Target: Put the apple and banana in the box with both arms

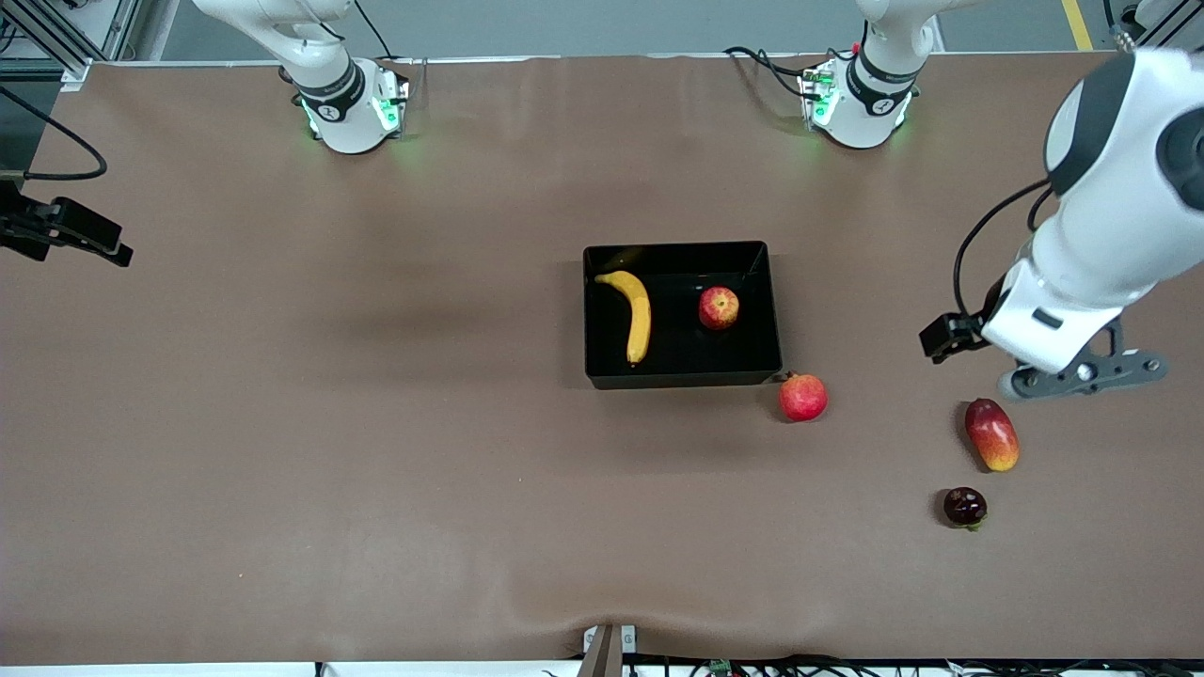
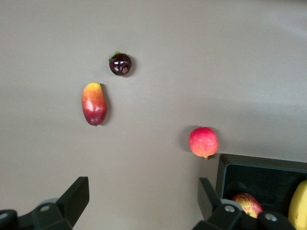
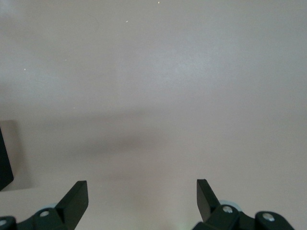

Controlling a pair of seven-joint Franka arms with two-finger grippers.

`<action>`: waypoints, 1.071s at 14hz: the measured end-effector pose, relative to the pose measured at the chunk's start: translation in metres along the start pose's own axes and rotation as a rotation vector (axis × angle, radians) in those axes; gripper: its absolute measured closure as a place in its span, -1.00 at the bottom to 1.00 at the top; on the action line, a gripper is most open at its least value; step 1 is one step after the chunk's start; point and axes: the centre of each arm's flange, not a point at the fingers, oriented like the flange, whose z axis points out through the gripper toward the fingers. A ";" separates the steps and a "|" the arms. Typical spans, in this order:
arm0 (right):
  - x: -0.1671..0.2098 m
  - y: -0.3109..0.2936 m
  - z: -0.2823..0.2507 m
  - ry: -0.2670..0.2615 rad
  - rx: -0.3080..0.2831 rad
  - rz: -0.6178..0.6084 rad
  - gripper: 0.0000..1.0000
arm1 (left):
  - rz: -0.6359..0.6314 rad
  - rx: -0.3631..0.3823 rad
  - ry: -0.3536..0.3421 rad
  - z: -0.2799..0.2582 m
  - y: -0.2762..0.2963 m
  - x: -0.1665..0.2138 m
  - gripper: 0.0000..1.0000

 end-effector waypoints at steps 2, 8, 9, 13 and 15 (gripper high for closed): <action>-0.002 0.000 0.002 -0.018 -0.001 -0.001 -1.00 | -0.009 0.018 0.022 -0.025 -0.005 -0.012 -1.00; -0.004 0.000 0.004 -0.042 0.002 -0.001 -1.00 | -0.007 0.000 0.037 -0.050 -0.031 -0.020 -1.00; -0.005 0.000 0.004 -0.043 0.003 -0.001 -1.00 | -0.005 -0.021 0.034 -0.054 -0.043 -0.020 -1.00; -0.005 -0.001 0.004 -0.047 0.004 -0.002 -1.00 | 0.005 -0.091 0.036 -0.073 -0.098 -0.028 -1.00; -0.005 -0.004 0.004 -0.048 0.015 -0.006 -1.00 | 0.004 -0.096 0.034 -0.077 -0.105 -0.041 -1.00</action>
